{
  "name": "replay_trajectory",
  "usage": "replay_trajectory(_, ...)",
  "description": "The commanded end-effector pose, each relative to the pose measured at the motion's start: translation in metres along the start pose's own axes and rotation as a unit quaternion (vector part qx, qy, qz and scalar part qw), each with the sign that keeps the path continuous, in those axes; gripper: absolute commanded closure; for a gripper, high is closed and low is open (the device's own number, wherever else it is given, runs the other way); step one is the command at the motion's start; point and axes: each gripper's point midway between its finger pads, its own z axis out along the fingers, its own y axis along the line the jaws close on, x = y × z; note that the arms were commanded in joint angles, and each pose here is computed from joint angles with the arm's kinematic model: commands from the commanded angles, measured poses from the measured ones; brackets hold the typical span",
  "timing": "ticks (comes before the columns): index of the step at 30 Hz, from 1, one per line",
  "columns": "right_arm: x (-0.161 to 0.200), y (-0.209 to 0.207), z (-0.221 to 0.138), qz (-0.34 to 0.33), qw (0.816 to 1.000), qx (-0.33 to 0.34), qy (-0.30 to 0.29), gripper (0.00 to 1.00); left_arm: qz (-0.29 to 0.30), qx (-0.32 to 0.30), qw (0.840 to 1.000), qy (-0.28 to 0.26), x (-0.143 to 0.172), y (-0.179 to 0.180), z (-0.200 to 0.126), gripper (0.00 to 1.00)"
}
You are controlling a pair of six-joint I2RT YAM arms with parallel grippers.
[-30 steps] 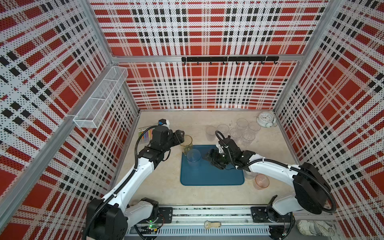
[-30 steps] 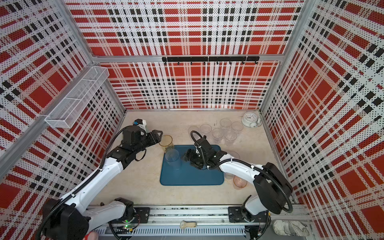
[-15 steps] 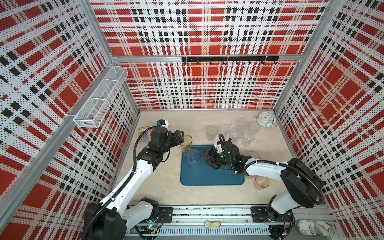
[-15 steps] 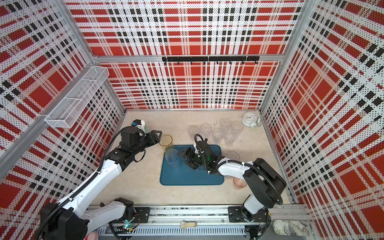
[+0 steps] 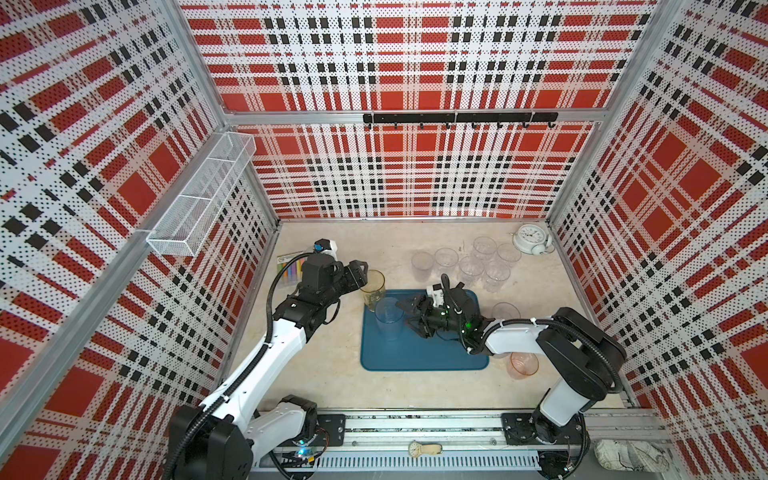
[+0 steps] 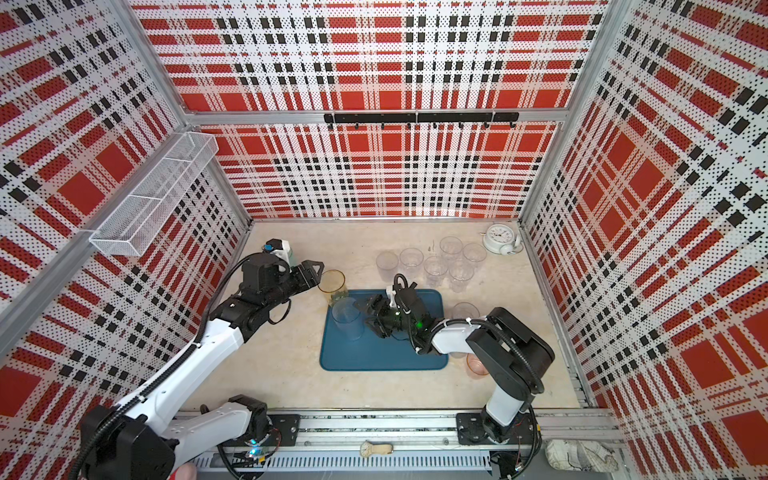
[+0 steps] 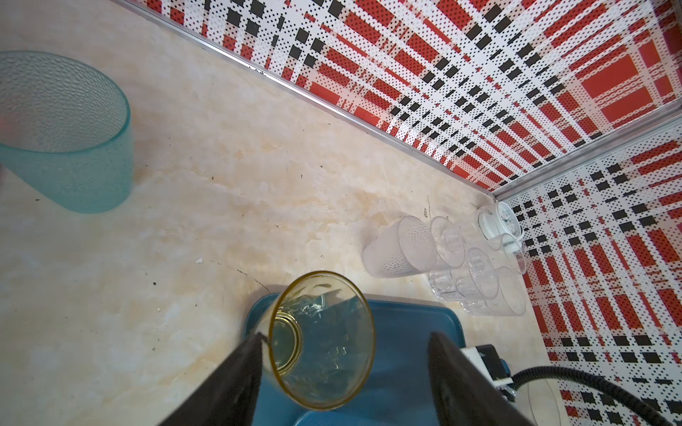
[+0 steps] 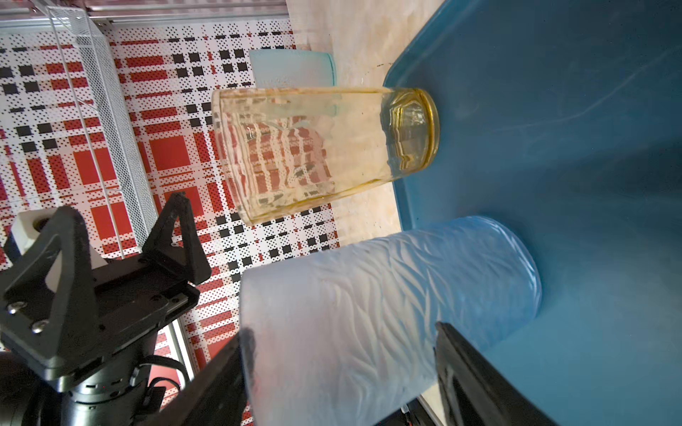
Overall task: Place the glasses into the tray
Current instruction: Move the glass to the tray.
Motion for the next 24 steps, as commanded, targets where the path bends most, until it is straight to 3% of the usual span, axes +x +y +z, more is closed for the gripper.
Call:
replay_trajectory(1, -0.006, -0.029, 0.001, 0.049, 0.998, 0.023, -0.018, 0.22, 0.002, 0.012, 1.0, -0.007, -0.005, -0.007, 0.001, 0.27)
replay_trajectory(24, 0.012, -0.014, 0.038, 0.033, 0.999, 0.02, 0.002, 0.23, 0.01, 0.013, 1.0, -0.015, -0.009, -0.011, -0.002, 0.27)
